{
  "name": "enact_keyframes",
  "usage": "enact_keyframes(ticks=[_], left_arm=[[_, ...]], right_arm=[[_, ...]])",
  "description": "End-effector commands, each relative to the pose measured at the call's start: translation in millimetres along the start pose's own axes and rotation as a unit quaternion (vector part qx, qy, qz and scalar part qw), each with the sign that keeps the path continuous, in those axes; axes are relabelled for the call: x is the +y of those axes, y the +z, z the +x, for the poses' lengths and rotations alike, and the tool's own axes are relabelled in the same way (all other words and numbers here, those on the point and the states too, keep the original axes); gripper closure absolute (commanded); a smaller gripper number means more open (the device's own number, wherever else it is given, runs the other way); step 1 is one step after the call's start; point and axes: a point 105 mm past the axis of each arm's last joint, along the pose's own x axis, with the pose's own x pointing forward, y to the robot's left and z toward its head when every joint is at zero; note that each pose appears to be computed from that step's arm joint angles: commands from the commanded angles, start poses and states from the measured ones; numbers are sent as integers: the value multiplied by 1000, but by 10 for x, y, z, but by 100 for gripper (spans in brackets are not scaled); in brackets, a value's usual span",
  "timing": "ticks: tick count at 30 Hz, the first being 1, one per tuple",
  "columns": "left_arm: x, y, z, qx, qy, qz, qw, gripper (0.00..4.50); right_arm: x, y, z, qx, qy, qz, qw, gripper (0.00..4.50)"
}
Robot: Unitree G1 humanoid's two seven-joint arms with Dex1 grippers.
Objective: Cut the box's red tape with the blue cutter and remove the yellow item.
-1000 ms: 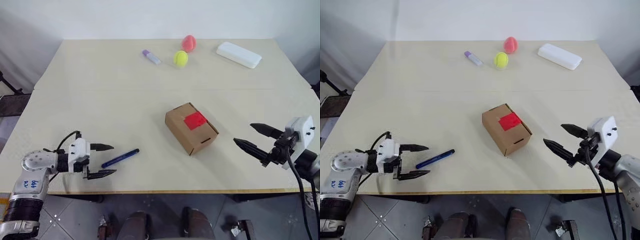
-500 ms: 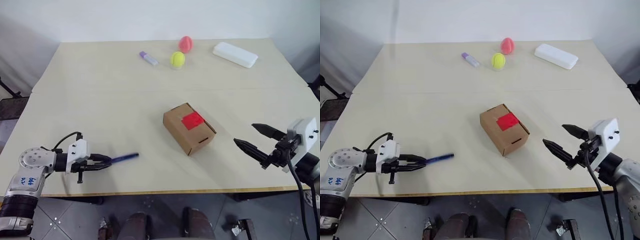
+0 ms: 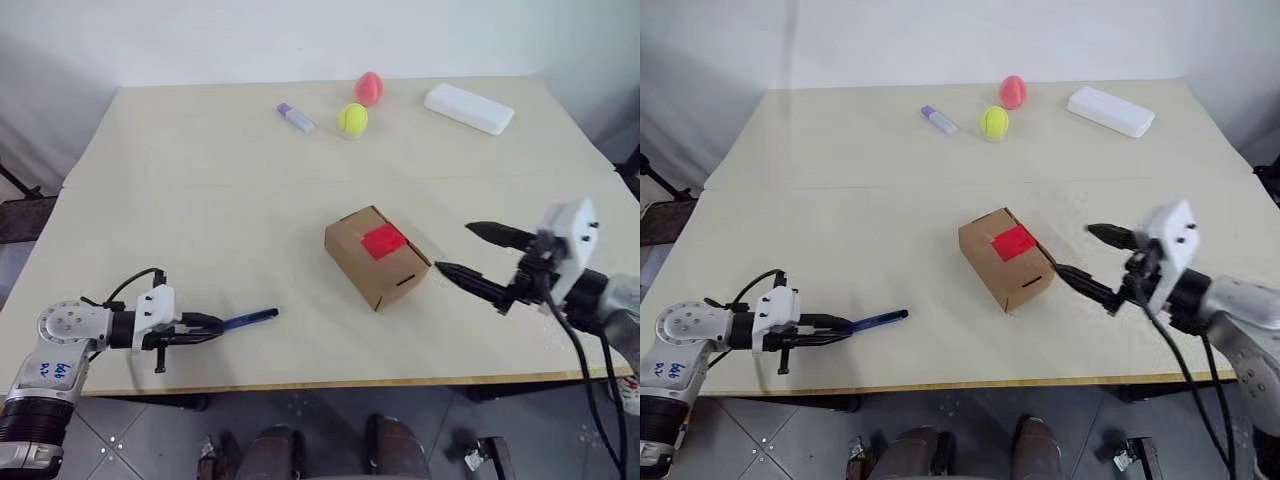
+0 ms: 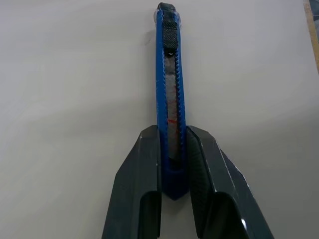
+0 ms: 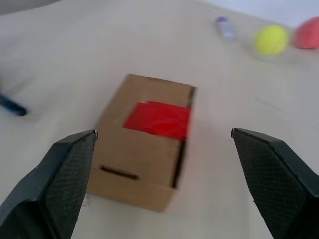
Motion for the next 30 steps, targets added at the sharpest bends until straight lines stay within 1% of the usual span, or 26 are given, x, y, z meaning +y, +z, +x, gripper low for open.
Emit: enact_keyframes(ticks=[1,3,5,7,10,12,13,15,18,20,23,30], left_arm=[[-204,-73,184,14,-62,-13,998,411],[-202,-49,219,11,-68,-12,998,411],[-190,-46,246,15,-67,-18,997,411],[-194,-15,274,7,-71,-19,997,411],[-211,-3,300,10,-79,-14,997,411],[-230,5,304,11,-88,-12,996,411],[-238,1,315,16,-93,-13,995,411],[-252,5,354,21,-105,-9,994,411],[-293,-24,382,44,-124,-13,991,411],[-321,-20,396,48,-130,-25,990,411],[-345,-12,409,55,-134,-35,989,411],[-336,3,458,63,-135,-34,988,411]], right_arm=[[433,113,238,19,105,-34,994,61],[574,157,366,16,141,-53,988,117],[648,192,478,1,155,-48,987,186],[714,123,606,9,165,-46,985,254],[830,-67,770,40,194,-88,976,352],[834,-125,826,50,198,-109,973,422],[861,-133,898,45,206,-119,970,447],[949,-149,1011,43,234,-131,962,447],[1012,-229,1141,46,253,-144,955,447],[1048,-294,1226,51,265,-157,950,447],[1083,-309,1330,42,272,-152,949,447],[1113,-483,1424,57,301,-159,939,447]])
